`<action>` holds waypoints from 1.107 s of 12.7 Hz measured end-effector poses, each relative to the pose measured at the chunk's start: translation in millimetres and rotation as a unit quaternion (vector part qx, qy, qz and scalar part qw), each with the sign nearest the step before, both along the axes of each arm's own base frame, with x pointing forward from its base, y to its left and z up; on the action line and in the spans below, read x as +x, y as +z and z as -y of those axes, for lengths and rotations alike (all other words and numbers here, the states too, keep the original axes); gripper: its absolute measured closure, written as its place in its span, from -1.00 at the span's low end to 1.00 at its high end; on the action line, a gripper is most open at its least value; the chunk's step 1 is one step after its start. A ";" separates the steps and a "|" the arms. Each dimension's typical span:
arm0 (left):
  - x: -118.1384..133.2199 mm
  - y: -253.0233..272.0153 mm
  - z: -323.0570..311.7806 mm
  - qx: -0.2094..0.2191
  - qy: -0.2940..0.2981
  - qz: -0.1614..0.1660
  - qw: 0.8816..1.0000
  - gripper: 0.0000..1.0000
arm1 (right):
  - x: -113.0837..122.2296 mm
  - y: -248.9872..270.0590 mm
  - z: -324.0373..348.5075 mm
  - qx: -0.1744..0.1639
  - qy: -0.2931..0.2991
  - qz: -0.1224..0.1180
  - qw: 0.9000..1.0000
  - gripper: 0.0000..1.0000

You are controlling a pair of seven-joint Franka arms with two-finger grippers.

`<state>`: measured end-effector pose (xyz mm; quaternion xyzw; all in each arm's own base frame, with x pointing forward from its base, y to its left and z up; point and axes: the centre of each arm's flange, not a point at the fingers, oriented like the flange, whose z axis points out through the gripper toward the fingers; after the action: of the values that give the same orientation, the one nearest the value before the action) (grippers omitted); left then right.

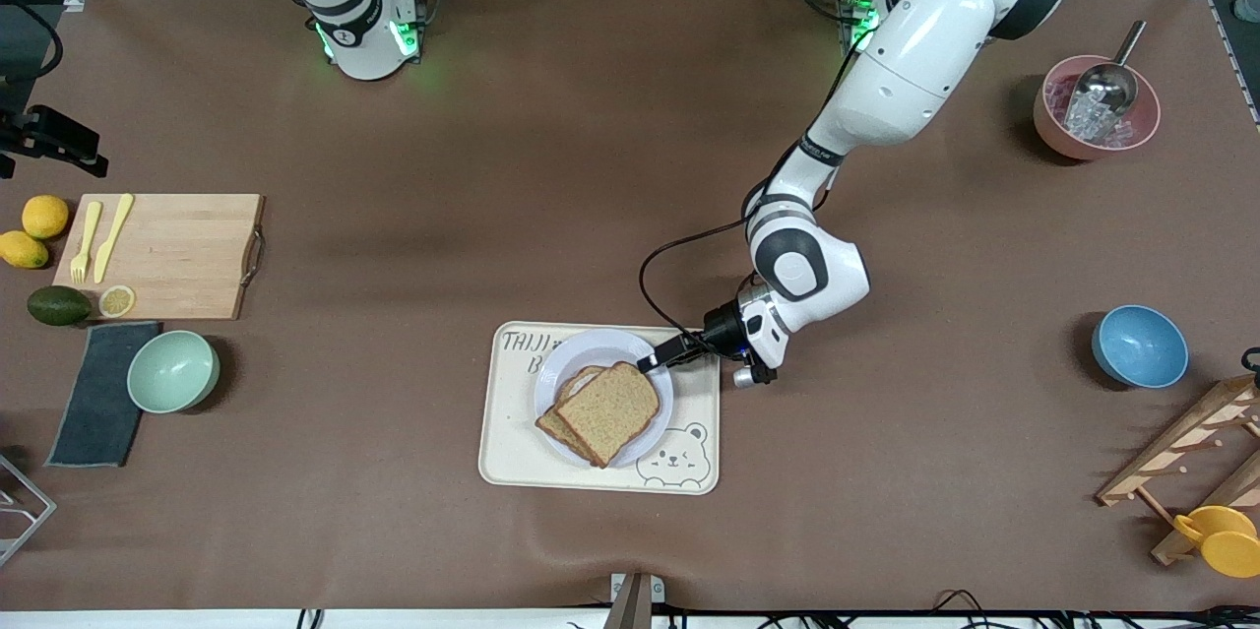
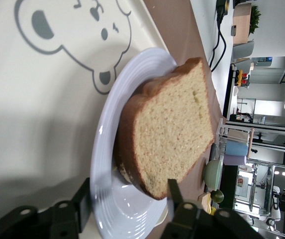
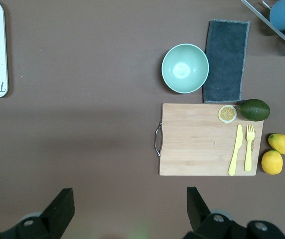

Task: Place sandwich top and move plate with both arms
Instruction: 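Open the left gripper and release the plate rim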

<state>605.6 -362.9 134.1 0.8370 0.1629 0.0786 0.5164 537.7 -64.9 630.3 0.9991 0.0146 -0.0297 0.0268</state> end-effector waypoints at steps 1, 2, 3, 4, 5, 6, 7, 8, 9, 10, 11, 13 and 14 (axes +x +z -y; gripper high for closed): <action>5.9 6.2 -3.7 0.003 0.002 0.008 1.000 -0.65 | 0.0 -0.1 0.5 0.000 0.000 0.000 1.000 -1.00; 12.0 12.5 -9.5 0.008 0.006 0.016 1.000 -0.87 | 0.1 -0.2 0.6 0.000 -0.001 0.000 1.000 -1.00; 17.2 18.9 -15.9 0.015 0.014 0.022 1.000 -1.00 | 0.1 -0.1 0.8 0.000 -0.001 0.000 1.000 -1.00; 21.3 26.4 -22.0 0.027 0.026 0.029 0.999 -1.00 | 0.1 -0.1 1.2 0.000 -0.001 0.000 1.000 -1.00; 23.7 34.2 -27.2 0.047 0.042 0.036 0.997 -1.00 | 0.2 0.0 1.9 0.000 -0.002 0.001 1.000 -1.00; 24.8 42.7 -31.2 0.071 0.055 0.046 0.995 -1.00 | 0.3 0.1 2.9 0.000 -0.003 0.002 1.000 -1.00; 24.6 50.9 -33.3 0.100 0.064 0.059 0.991 -1.00 | 0.2 0.0 4.1 0.000 -0.004 0.002 1.000 -1.00; 24.0 58.6 -35.1 0.129 0.067 0.074 0.987 -1.00 | 0.0 0.0 6.2 0.000 -0.006 0.002 1.000 -1.00; 24.0 64.3 -38.1 0.152 0.066 0.087 0.982 -1.00 | -0.3 0.0 8.8 0.000 -0.008 0.002 1.000 -1.00; 24.8 67.4 -43.6 0.168 0.066 0.095 0.979 -1.00 | -0.6 0.1 10.7 0.000 -0.010 0.002 1.000 -1.00; 27.5 70.9 -52.8 0.178 0.068 0.100 0.977 -1.00 | -0.7 0.2 12.0 0.000 -0.011 0.002 1.000 -1.00; 40.3 84.9 -81.4 0.194 0.077 0.115 0.971 -1.00 | -0.8 0.2 13.1 0.000 -0.012 0.002 1.000 -1.00; 49.9 92.7 -100.8 0.206 0.078 0.127 0.967 -1.00 | -0.8 0.1 13.1 0.000 -0.012 0.002 1.000 -1.00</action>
<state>655.5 -262.1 226.7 0.8930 0.1409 0.2564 0.3420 536.9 -78.0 630.4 0.9992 0.0026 -0.0278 0.0270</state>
